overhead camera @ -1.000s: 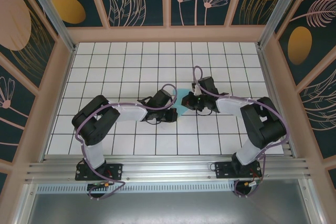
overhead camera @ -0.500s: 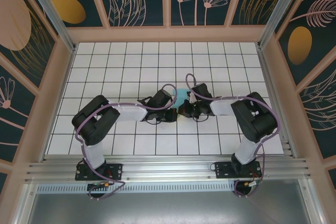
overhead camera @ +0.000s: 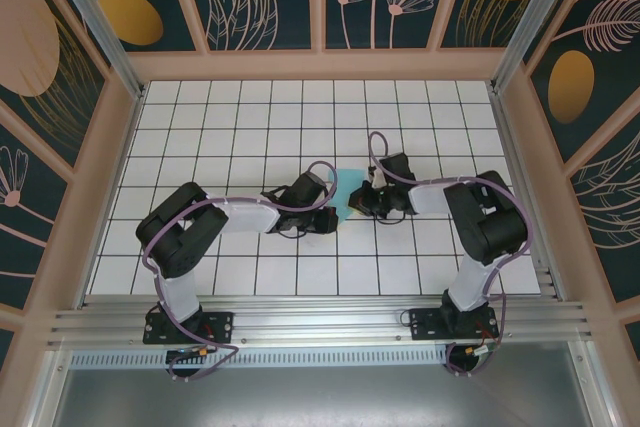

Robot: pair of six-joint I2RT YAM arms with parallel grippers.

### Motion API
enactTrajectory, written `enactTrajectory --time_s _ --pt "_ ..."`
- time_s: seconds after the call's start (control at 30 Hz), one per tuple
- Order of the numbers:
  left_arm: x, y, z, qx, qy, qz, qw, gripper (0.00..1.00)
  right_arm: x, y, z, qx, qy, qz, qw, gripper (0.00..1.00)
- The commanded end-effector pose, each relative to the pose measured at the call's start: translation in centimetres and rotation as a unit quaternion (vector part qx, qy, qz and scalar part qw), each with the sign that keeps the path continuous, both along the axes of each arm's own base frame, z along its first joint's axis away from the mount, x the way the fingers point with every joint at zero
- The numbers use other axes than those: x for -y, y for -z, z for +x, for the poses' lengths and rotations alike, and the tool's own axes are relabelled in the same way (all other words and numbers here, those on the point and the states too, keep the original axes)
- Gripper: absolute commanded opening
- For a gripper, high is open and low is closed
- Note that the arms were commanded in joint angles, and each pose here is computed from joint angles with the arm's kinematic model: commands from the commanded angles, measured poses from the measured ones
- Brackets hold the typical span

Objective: Fold a paper plane with a square sheet of paper (pick it up from the middle)
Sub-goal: Third fold the triangle at the center of the table.

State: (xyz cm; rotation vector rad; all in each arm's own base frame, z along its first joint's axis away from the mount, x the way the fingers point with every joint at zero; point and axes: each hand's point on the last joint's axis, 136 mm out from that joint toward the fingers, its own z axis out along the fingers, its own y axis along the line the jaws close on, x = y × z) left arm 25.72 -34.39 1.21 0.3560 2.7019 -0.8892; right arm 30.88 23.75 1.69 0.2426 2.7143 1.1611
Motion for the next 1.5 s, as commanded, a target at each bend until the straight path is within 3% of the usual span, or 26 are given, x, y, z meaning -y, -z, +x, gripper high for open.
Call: enactTrajectory --time_s 0.0,0.33,0.5,0.7,0.97,1.47 --pt "-5.1 5.5 -3.1 -0.060 -0.008 0.118 0.991 0.00 2.1 1.1 2.1 0.020 0.031 -0.030 0.999 0.07" --pt "-4.7 4.9 -2.8 -0.056 -0.007 0.110 0.992 0.00 4.5 0.2 4.3 0.043 0.054 -0.017 0.997 0.09" --pt "-4.5 4.7 -2.7 -0.055 -0.007 0.106 0.993 0.00 3.3 -3.5 5.0 0.085 0.038 0.013 0.996 0.10" --pt "-3.9 4.2 -2.3 -0.051 -0.005 0.098 0.994 0.00 0.4 -5.5 2.9 0.101 -0.005 0.021 0.995 0.11" --pt "-3.5 3.7 -2.1 -0.049 -0.003 0.091 0.995 0.00 -2.6 -2.6 0.1 0.059 -0.039 0.016 0.997 0.10" --pt "-3.4 0.0 -1.0 -0.013 -0.014 0.079 0.997 0.06 0.8 3.9 -0.9 -0.003 -0.015 -0.096 0.995 0.08"
